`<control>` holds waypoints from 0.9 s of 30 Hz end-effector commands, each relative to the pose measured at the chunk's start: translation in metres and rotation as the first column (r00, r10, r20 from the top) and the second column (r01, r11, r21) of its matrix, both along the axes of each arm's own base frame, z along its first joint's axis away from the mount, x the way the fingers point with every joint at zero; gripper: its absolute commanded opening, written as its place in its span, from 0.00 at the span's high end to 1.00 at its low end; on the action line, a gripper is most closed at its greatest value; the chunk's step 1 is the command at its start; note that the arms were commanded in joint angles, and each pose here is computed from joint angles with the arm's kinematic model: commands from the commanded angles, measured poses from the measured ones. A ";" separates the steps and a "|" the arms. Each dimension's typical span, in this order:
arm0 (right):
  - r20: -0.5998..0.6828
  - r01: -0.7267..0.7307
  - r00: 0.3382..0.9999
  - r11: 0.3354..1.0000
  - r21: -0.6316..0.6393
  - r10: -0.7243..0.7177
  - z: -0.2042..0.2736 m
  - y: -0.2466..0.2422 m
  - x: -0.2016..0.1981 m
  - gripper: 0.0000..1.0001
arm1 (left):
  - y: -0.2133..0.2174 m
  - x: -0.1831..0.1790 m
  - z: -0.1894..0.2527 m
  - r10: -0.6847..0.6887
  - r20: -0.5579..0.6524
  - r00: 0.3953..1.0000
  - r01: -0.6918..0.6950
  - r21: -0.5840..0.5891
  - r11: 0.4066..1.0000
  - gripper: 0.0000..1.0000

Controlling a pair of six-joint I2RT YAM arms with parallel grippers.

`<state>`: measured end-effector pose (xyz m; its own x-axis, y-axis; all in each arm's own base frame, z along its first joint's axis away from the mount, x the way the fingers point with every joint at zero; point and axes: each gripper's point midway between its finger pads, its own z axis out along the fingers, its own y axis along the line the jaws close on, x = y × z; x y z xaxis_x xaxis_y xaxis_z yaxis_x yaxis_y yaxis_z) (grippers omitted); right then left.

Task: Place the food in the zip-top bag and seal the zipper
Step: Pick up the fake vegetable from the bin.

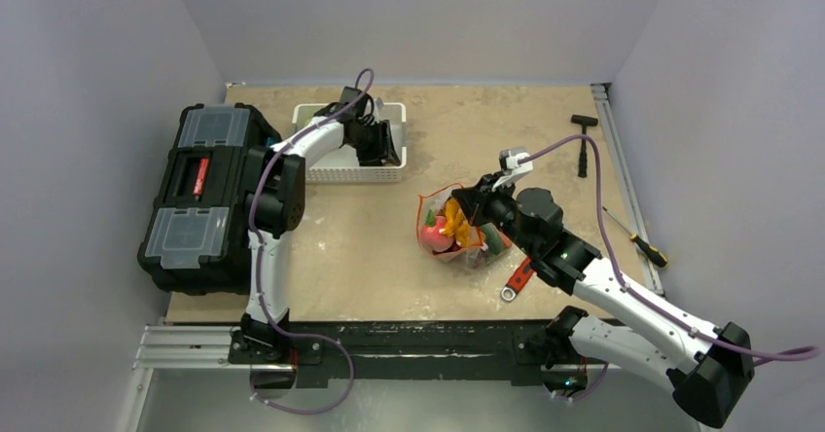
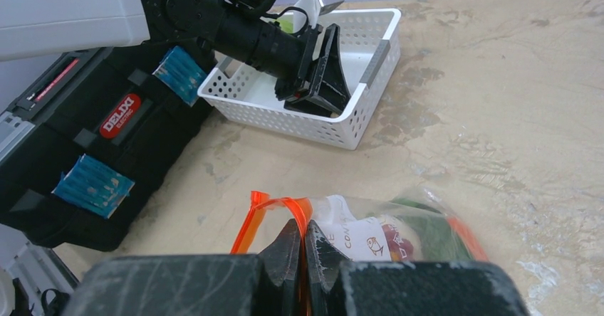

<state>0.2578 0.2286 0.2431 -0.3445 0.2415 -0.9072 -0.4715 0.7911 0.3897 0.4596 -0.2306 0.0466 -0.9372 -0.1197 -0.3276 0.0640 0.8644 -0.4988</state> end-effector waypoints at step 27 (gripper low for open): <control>0.050 -0.029 0.998 0.996 0.082 0.025 0.030 0.008 0.001 1.00 | -0.035 -0.173 0.205 -0.121 0.430 0.895 0.217 -0.182 0.959 0.84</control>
<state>0.2563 0.2335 0.2398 -0.3627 0.2376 -0.9011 -0.4844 0.7780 0.4000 0.3340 -0.2367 0.2521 -0.7232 -0.1288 -0.6786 0.3569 0.7715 -0.5268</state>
